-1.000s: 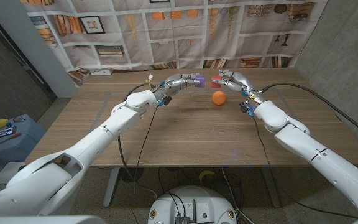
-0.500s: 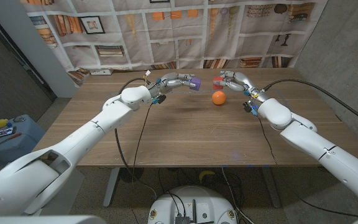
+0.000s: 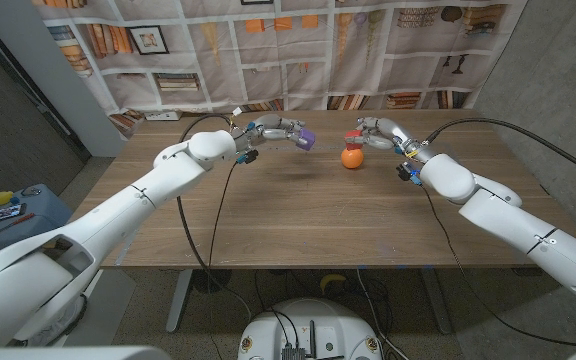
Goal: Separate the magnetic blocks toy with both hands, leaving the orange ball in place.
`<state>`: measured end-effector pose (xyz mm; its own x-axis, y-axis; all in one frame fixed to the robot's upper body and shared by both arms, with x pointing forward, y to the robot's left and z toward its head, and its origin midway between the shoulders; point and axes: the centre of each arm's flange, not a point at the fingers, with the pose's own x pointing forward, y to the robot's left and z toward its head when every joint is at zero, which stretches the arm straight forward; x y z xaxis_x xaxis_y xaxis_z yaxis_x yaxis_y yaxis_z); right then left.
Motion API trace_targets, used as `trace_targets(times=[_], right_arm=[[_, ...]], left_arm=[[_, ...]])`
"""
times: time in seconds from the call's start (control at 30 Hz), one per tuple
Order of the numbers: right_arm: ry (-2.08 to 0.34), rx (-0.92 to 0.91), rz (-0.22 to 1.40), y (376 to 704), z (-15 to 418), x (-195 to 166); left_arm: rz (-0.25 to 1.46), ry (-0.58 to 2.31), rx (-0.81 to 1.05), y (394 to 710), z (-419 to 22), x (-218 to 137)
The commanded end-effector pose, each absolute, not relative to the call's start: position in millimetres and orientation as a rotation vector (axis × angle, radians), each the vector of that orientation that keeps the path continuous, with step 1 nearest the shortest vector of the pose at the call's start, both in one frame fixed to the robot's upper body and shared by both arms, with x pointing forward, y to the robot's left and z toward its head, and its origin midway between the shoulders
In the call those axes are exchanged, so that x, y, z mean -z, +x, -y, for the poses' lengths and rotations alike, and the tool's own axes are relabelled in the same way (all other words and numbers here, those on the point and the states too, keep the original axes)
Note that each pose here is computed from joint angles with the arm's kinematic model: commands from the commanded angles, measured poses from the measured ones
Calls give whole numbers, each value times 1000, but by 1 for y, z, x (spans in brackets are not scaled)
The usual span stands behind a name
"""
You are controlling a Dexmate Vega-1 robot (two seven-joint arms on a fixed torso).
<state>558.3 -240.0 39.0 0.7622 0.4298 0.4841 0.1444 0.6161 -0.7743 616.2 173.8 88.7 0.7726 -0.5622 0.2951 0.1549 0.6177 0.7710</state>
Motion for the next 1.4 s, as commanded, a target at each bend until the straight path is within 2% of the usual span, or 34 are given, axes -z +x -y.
trace_targets(times=[0.03,0.7,1.4], right_arm=[[-1060,-155,645,554,238,-39],[-1304,-141,537,555,224,-39],[-1512,-86,428,563,207,-21]], left_arm=[[524,976,375,609,-183,-97],[482,1178,319,607,-187,-99],[470,1293,231,610,-184,-79]])
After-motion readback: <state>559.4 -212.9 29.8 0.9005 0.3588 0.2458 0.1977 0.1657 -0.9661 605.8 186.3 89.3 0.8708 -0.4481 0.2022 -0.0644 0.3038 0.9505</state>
